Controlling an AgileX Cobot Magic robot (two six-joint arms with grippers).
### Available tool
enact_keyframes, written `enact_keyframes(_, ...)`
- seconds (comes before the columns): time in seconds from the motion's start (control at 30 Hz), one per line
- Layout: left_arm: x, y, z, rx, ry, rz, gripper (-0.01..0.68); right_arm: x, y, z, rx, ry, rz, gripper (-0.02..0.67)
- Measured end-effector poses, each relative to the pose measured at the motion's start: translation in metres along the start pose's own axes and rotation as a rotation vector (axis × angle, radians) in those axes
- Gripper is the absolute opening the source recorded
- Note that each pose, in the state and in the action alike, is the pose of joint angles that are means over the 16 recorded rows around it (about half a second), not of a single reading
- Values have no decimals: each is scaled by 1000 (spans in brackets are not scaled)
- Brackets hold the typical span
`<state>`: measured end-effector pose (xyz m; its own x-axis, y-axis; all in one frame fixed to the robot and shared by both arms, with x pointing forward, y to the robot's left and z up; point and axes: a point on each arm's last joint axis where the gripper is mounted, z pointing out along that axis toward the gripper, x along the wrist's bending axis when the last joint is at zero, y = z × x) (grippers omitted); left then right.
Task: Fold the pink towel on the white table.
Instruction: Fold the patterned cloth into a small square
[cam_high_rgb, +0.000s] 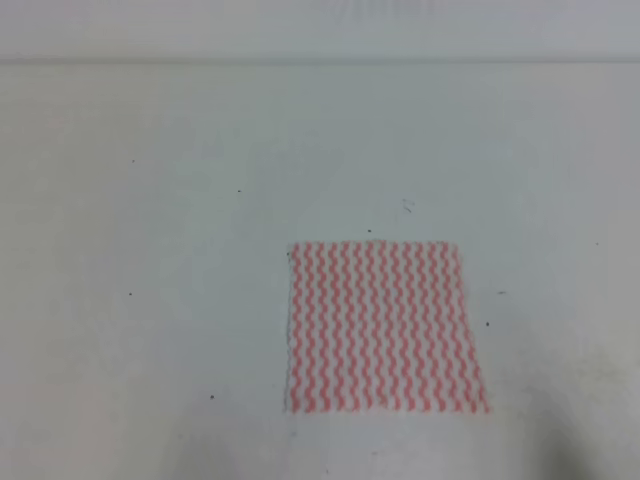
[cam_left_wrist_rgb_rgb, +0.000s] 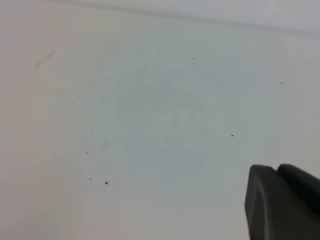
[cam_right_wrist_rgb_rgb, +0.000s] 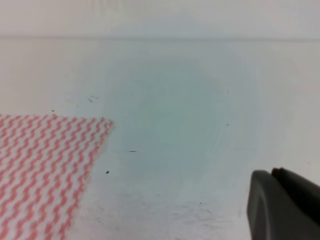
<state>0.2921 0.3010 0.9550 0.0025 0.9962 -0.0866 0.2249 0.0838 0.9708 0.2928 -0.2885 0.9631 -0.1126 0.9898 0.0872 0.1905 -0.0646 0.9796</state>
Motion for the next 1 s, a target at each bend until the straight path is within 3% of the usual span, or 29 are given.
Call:
enact_keyframes(0.63, 0, 1, 0, -6, -1, -1, -3, 0, -1, 0, -9, 1, -1, -18)
enact_keyframes(1.0, -3, 13, -1, -150, -31, -28, -3, 0, 0, 0, 3, 1, 0, -18)
